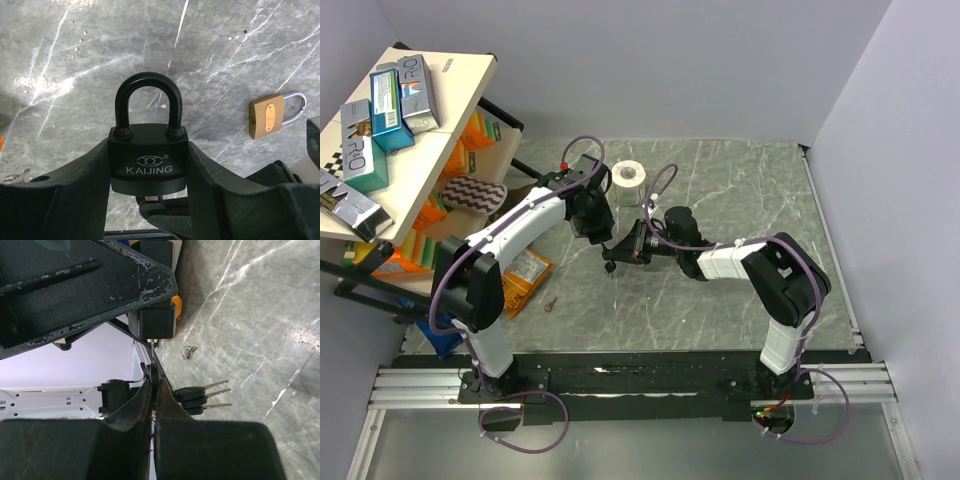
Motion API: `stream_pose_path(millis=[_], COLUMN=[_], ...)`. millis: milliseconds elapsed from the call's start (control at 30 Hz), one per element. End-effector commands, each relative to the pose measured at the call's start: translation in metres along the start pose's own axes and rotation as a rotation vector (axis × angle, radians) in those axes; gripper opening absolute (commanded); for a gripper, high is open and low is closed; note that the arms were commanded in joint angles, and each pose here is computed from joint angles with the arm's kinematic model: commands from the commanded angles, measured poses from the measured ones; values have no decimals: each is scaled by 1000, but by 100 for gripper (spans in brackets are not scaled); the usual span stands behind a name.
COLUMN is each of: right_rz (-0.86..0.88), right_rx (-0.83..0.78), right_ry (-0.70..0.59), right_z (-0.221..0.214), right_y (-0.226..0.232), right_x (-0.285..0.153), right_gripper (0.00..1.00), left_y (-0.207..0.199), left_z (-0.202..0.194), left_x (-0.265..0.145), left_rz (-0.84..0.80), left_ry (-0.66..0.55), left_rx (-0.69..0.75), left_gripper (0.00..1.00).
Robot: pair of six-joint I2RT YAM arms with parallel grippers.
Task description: Unlock with the key
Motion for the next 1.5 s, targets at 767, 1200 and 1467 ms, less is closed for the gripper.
stream_pose_path(millis=[767,1200,1467], right_rz=[1,-23,-25], right_rx=[-188,-188,-232], right_ry=[-307,-346,-409], right_z=[72,85,109], right_y=[22,13,22], right_x=[22,17,15], right_gripper=[0,0,0], left_y=[-23,-24,-30], left_z=[-50,-52,-57], left_x=[-36,-37,-37], left_rz=[-164,-185,-201], left_ry=[238,254,275], left_rx=[-6,6,30], left_gripper=[1,1,1])
Point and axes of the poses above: each gripper's point midway between its finger pads, its own x axis out along the fingers, its own y axis along the line the jaws close on, z = x × y, the point moved 5 cm from there along -x, back along the fingers, and after that the axes turned 1 degree about -x, right-handed, at the moved point
